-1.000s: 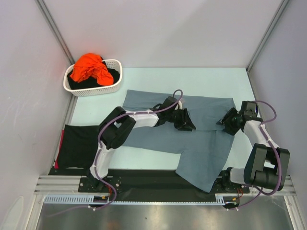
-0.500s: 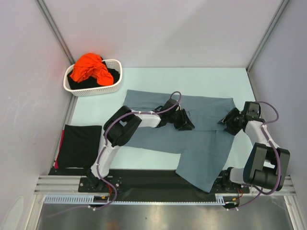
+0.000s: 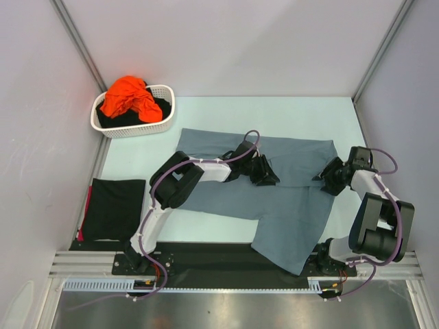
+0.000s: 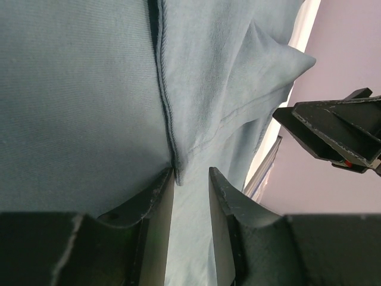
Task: Fold and stack the t-shirts
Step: Fold the tshirt
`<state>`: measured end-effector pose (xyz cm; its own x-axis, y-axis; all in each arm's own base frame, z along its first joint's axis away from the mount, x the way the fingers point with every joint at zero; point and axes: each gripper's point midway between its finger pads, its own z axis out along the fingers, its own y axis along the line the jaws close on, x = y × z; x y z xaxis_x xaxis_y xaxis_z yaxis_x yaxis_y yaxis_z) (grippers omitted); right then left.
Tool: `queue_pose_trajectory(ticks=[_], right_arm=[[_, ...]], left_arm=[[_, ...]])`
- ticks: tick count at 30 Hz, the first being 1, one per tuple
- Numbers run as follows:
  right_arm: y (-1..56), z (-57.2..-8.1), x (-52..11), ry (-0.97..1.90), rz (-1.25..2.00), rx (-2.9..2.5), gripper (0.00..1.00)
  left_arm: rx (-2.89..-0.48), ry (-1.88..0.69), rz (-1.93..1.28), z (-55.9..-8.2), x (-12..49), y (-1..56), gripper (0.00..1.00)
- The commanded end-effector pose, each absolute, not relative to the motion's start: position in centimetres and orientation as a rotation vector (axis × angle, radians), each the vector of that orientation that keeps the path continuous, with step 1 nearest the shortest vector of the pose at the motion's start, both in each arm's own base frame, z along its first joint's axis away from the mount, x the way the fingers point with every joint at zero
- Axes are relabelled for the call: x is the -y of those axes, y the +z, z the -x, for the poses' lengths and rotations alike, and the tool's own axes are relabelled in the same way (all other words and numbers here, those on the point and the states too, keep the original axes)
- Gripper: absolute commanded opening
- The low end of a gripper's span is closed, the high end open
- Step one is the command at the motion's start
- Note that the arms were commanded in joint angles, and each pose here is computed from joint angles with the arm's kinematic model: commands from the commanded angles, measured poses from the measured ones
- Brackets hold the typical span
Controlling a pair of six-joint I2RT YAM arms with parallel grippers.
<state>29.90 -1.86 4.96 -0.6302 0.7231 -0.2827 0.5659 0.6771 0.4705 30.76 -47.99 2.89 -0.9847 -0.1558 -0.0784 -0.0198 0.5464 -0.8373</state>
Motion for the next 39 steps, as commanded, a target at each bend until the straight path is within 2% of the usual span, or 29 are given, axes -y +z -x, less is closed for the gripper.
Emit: queue_pose_trajectory(ticks=[1, 4, 7, 21, 29, 33, 37, 39], right_arm=[[5.6, -31.1, 2.9, 0.442, -0.991, -2.408, 0.57], [5.4, -31.3, 3.1, 0.450, -1.010, -2.412, 0.54], [5.5, -31.4, 3.3, 0.440, -1.017, -2.410, 0.52], [4.8, -31.5, 4.1, 0.410, -1.034, -2.419, 0.46], [4.7, -31.7, 4.6, 0.386, -1.049, -2.420, 0.45], [5.0, -32.1, 4.8, 0.378, -1.048, -2.406, 0.42], [5.0, -32.3, 4.8, 0.382, -1.041, -2.402, 0.37], [5.1, -32.4, 4.8, 0.389, -1.034, -2.401, 0.29]], left_arm=[[-2.631, -1.442, 0.171, -31.0, 48.7, 3.4, 0.36], [-2.673, -1.413, 0.197, -30.7, 48.5, 3.1, 0.36], [-2.712, -1.363, 0.240, -30.2, 47.8, 2.6, 0.42], [-2.716, -1.395, 0.282, -30.4, 48.6, 1.8, 0.35], [-2.690, -1.417, 0.243, -30.6, 48.9, 2.8, 0.13], [-2.689, -1.403, 0.209, -30.7, 48.9, 3.0, 0.06], [-2.688, -1.402, 0.192, -30.7, 48.8, 3.3, 0.00], [-2.684, -1.402, 0.181, -30.7, 48.8, 3.7, 0.00]])
